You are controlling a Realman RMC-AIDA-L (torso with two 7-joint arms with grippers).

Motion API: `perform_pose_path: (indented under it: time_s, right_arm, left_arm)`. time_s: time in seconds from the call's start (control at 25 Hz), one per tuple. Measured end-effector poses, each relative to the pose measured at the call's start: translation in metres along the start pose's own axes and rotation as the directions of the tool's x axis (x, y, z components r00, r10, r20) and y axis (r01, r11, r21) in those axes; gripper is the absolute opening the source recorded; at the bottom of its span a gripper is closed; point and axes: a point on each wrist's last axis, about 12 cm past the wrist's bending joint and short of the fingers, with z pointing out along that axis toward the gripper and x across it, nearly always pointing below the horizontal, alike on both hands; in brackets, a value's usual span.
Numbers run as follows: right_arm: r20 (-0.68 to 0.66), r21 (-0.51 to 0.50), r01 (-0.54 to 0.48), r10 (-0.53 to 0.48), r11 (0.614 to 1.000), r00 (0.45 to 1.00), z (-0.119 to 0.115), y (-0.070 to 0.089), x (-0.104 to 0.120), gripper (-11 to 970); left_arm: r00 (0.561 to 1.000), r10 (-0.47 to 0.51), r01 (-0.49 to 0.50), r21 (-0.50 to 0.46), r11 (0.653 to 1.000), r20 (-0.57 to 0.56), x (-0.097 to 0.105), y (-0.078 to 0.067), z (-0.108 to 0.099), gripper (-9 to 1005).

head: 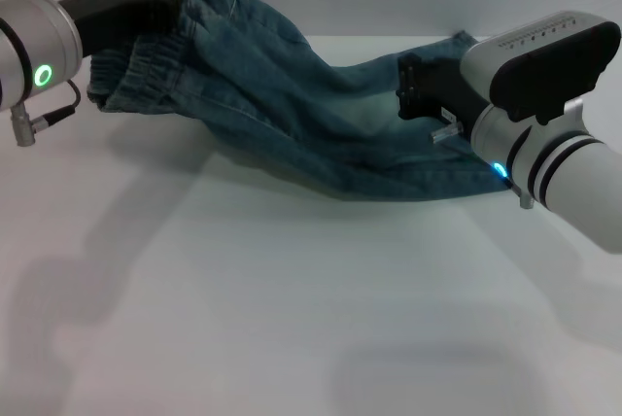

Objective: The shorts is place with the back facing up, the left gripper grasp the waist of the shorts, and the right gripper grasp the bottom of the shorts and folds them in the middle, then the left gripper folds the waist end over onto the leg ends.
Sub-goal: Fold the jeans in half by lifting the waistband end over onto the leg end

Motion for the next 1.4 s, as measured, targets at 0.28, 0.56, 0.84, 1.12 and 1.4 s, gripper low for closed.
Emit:
perform_pose_path:
  time_s: [0.28,0.56,0.84,1.12,1.4]
  right_arm:
    - [-0.004,-0.008,-0.035,0.035,0.999,0.999,0.006,0.002,-0.003,-1]
    - [-0.035,-0.101,0.001,-0.005,0.995,0.999,0.023,0.029,-0.007,1]
    - [-0.010,-0.091,0.027,-0.028,0.995,1.000,0.030,0.029,-0.016,2]
    - [-0.015,-0.006,-0.011,0.011,1.000,1.000,0.025,0.007,-0.005,3]
    - [-0.020,-0.006,0.004,-0.004,1.000,1.000,0.031,0.007,-0.008,5]
  left_arm:
    - [0.999,0.012,-0.012,0.008,1.000,0.033,-0.009,-0.004,-0.007,102]
    - [0.999,0.013,-0.013,0.009,1.000,0.032,-0.009,-0.005,-0.006,107]
    - [1.000,0.011,-0.011,0.006,1.000,0.029,-0.008,-0.003,-0.006,112]
    - [0.999,0.010,-0.011,0.008,1.000,0.032,-0.008,-0.004,-0.006,118]
    - [0.999,-0.007,0.004,0.057,0.998,0.052,-0.012,-0.015,-0.009,123]
